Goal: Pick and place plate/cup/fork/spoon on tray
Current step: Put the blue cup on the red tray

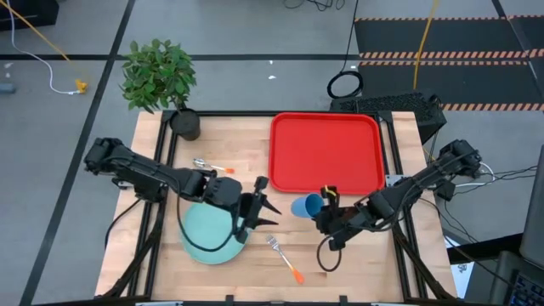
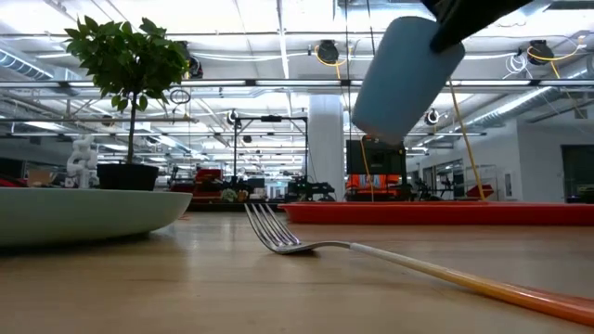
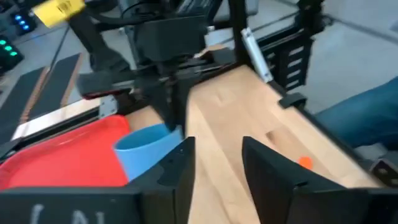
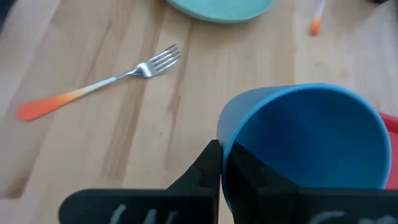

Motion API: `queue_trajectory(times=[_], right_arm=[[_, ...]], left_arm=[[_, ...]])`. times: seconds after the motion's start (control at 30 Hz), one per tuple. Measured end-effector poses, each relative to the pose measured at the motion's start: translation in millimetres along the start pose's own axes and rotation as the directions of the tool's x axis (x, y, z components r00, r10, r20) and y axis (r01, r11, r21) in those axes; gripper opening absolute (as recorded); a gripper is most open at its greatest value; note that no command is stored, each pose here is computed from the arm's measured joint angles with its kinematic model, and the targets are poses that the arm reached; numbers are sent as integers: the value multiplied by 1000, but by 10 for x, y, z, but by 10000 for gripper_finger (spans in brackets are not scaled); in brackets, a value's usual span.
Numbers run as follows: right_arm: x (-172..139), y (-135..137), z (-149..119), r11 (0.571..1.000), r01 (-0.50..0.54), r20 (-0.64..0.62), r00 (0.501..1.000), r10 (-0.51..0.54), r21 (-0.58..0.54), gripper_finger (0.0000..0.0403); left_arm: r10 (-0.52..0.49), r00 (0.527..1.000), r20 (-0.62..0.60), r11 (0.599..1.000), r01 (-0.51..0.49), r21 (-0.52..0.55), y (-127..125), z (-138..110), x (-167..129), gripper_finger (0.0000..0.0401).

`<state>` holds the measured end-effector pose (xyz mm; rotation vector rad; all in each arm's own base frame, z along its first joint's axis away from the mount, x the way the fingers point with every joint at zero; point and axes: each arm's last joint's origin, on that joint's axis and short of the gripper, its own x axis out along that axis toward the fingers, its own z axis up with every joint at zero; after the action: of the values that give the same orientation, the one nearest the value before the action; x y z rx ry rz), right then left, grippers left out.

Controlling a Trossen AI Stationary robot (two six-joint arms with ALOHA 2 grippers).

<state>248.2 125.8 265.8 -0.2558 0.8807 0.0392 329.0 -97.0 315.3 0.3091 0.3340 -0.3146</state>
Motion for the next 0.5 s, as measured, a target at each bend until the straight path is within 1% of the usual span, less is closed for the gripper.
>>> queue_trajectory(times=[0.13,0.2,0.3,0.4,0.5], right_arm=[[110,29,19,998,-58,-13,998,58,-28,0],[161,60,30,992,-110,-18,994,109,-65,0],[234,90,52,979,-167,-15,986,166,-120,0],[280,99,62,969,-187,-14,982,187,-158,0],[289,99,75,963,-186,-3,982,189,-197,0]], left_arm=[[17,1000,-18,1000,-17,-22,21,83,161,148],[6,999,-36,1000,-6,-7,-2,107,276,148],[-24,994,-108,999,28,28,-69,90,421,146],[-44,988,-149,997,53,59,-135,68,543,146],[-51,987,-150,992,68,106,-187,67,662,148]])
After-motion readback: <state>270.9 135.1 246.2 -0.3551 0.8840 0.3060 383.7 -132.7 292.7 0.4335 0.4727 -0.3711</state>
